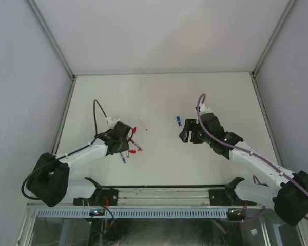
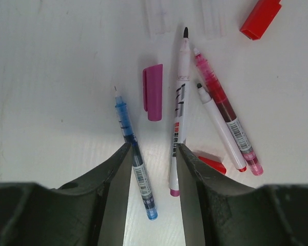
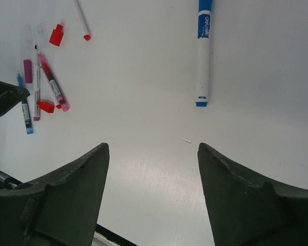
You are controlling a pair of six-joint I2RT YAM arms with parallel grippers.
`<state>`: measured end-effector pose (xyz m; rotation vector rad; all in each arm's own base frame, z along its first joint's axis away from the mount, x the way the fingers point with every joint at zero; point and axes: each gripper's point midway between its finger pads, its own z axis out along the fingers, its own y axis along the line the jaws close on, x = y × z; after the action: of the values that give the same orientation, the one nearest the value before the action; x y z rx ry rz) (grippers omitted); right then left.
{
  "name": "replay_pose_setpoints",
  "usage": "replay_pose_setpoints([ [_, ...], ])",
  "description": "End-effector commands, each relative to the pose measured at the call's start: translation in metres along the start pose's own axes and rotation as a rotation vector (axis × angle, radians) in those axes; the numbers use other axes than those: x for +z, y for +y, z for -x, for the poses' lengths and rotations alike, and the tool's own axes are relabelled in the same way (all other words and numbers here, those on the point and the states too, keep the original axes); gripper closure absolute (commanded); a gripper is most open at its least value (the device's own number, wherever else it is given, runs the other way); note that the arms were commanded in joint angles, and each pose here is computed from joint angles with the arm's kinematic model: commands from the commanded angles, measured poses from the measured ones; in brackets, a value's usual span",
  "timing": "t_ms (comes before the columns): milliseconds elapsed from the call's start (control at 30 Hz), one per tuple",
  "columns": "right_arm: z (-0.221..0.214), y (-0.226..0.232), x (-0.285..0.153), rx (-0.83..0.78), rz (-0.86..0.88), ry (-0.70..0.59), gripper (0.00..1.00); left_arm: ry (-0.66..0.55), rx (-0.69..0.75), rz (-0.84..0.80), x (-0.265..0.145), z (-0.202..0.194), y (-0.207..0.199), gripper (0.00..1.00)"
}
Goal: Insert the pens into the pen caps
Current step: Pick up the pen from the center of the board.
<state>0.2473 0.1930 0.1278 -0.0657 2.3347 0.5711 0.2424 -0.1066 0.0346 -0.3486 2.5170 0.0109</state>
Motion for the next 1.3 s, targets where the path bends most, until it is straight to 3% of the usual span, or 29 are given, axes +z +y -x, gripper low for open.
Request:
replay_pose_setpoints([
  [0, 0.009, 0.012, 0.002, 0.016, 0.037, -0.039, 0.31, -0.035, 0.005, -0.063, -0.002, 0.018, -0.022, 0.56],
  [600, -0.002, 0.023, 0.010, 0.005, 0.060, -0.001, 0.42, -0.054, 0.032, -0.090, -0.002, 0.028, -0.034, 0.57],
  [1267, -0.003, 0.030, 0.013, 0.018, 0.095, 0.009, 0.50, -0.018, 0.054, -0.065, 0.012, 0.015, -0.032, 0.73],
])
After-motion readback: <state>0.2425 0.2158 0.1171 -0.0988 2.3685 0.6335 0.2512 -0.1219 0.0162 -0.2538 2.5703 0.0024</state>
